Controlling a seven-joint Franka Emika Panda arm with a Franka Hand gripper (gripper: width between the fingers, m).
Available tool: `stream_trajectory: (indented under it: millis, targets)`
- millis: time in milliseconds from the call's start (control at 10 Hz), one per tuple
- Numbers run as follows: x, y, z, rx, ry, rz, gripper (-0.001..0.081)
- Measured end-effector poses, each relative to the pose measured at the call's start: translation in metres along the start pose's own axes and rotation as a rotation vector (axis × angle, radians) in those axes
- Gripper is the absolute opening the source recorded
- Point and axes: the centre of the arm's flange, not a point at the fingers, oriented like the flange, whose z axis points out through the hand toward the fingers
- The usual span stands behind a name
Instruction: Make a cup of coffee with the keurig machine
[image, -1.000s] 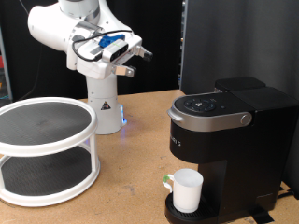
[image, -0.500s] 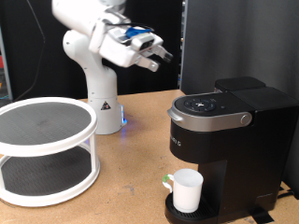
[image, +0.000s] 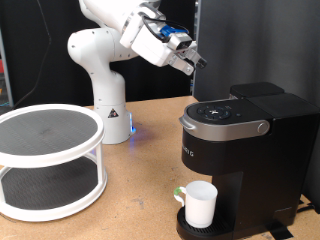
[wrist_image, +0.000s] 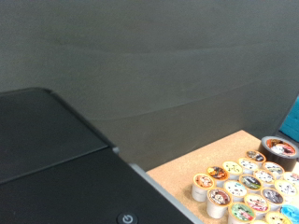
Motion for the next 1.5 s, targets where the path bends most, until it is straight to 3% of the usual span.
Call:
stream_trajectory:
  millis: [300,500,700,800,900,1100,1200,1500]
  targets:
    - [0.006,-0.012,0.005,-0.062,-0.223,-0.332,0.08]
    - [0.011,-0.029,0.014,-0.07,-0.422,-0.527,0.08]
    - [0.016,-0.03,0.024,-0.035,-0.595,-0.573,0.08]
    - [0.018,-0.03,0.024,-0.044,-0.571,-0.568,0.08]
    - [0.017,-0.031,0.025,-0.057,-0.594,-0.608,0.08]
    - [0.022,-0.048,0.032,-0.091,-0.738,-0.757,0.08]
    - [0.029,-0.058,0.038,-0.107,-0.79,-0.789,0.08]
    - [0.056,-0.072,0.05,-0.115,-0.845,-0.733,0.08]
